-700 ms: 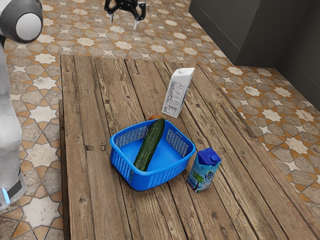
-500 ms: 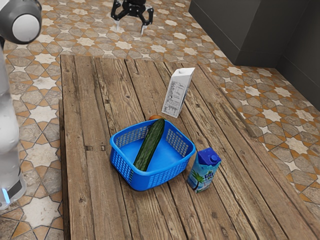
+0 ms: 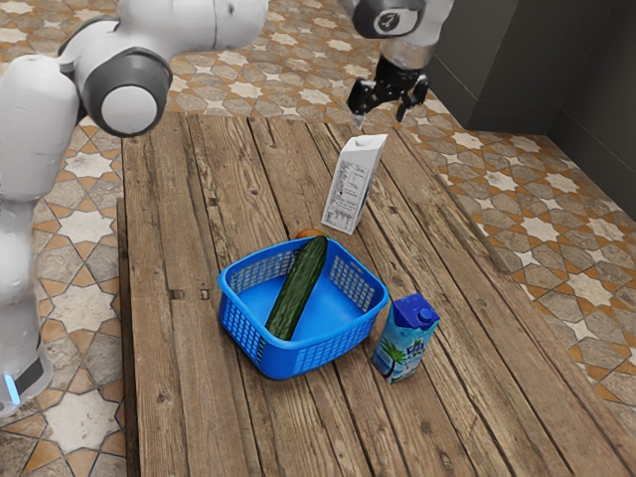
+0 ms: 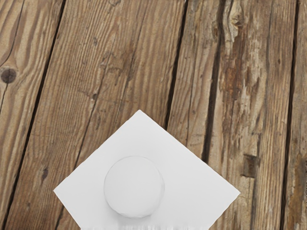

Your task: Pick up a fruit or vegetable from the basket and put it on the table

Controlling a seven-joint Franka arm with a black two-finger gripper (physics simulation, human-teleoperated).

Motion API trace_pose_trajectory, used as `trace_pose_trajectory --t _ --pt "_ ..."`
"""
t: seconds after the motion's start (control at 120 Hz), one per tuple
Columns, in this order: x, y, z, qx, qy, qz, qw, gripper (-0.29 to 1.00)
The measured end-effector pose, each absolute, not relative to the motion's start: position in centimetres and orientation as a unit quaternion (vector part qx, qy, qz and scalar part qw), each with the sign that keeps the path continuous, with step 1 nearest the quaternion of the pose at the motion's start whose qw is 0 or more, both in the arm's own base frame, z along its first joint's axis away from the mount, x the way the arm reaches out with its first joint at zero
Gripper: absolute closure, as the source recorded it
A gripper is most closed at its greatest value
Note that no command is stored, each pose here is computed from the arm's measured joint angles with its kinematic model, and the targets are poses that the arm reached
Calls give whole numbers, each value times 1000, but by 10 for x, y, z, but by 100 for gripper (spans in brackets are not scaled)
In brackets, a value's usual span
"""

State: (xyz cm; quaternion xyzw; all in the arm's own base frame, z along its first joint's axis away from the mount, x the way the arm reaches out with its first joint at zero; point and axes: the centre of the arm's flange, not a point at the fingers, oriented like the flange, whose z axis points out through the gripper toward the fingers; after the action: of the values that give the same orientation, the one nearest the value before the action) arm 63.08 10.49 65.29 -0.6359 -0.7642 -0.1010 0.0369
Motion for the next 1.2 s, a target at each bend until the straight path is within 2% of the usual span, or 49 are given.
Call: trace_pose_trajectory --t 0.075,0.3,0.442,0.6,0.842,0.942,1.05,1.2 --pt "653 84 626 -636 -759 -123 57 0" --pt "679 8 595 -656 -738 -149 56 0" --pt "681 4 577 -641 -758 -117 40 0" --pt "671 -21 587 -653 -749 -106 32 0" --pt "667 -6 590 -647 -756 -95 35 0" --pt "664 14 591 -612 -788 -64 17 0" --pt "659 86 592 -542 -839 -41 -2 0" --pt "652 76 614 -511 -858 -43 -26 0"
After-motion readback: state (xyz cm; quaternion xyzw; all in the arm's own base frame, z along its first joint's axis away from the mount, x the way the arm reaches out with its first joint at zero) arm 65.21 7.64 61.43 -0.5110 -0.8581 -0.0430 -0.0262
